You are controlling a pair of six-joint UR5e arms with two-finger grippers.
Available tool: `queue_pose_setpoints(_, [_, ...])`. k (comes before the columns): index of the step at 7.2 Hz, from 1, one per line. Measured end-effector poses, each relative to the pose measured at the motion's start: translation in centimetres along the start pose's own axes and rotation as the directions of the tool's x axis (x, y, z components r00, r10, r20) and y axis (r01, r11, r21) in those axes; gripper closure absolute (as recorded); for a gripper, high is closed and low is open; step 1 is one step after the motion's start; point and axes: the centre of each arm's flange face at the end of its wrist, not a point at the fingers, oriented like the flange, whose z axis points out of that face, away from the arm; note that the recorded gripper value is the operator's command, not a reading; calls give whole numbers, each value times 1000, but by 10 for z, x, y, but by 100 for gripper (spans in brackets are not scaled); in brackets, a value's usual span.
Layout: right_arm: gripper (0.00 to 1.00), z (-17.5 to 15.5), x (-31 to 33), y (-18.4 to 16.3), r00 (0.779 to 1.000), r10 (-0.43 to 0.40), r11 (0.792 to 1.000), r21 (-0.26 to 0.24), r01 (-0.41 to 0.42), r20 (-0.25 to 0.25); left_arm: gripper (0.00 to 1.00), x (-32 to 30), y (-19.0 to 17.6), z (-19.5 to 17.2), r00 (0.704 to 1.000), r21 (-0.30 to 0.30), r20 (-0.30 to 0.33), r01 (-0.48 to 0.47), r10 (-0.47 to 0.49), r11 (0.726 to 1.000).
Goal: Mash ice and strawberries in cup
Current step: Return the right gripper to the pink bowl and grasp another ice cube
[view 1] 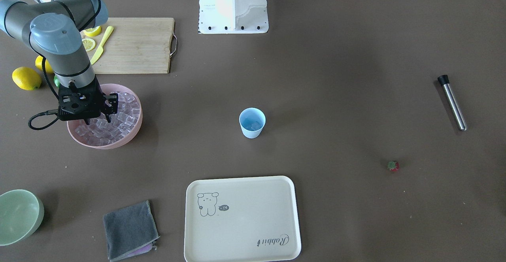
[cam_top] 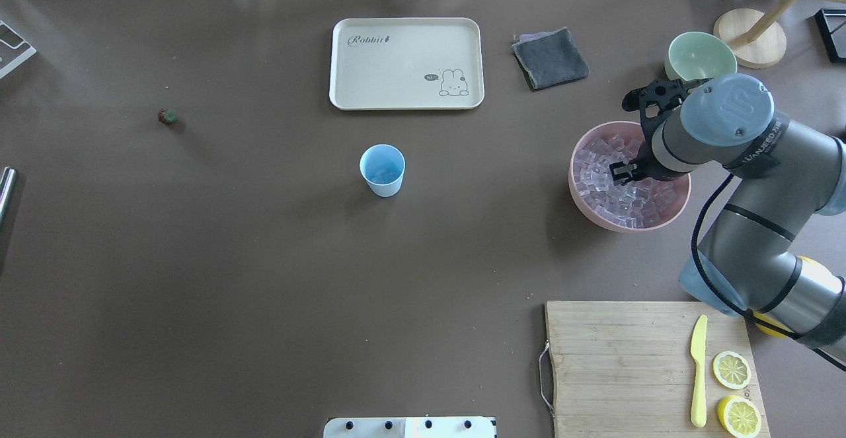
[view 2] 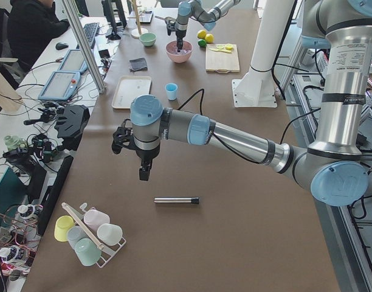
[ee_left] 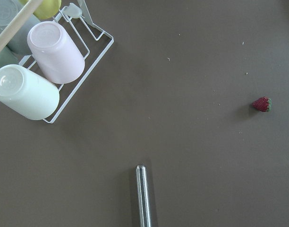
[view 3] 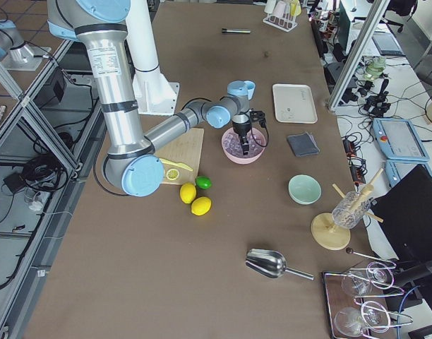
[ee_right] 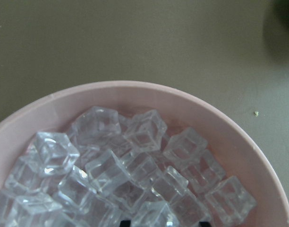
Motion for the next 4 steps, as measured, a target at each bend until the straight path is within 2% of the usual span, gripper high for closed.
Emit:
queue_pose_setpoints(2, [69,0,-5,1,1000,-8,1000,0,8,5,2,0,0,0,1000,-1,0,0,0,1000])
queue_pose_setpoints(4, [69,-7,-8,-2,1000,-16,1000,4,16,21,1,-1,0,1,1000,-2,0,1,-1,1000])
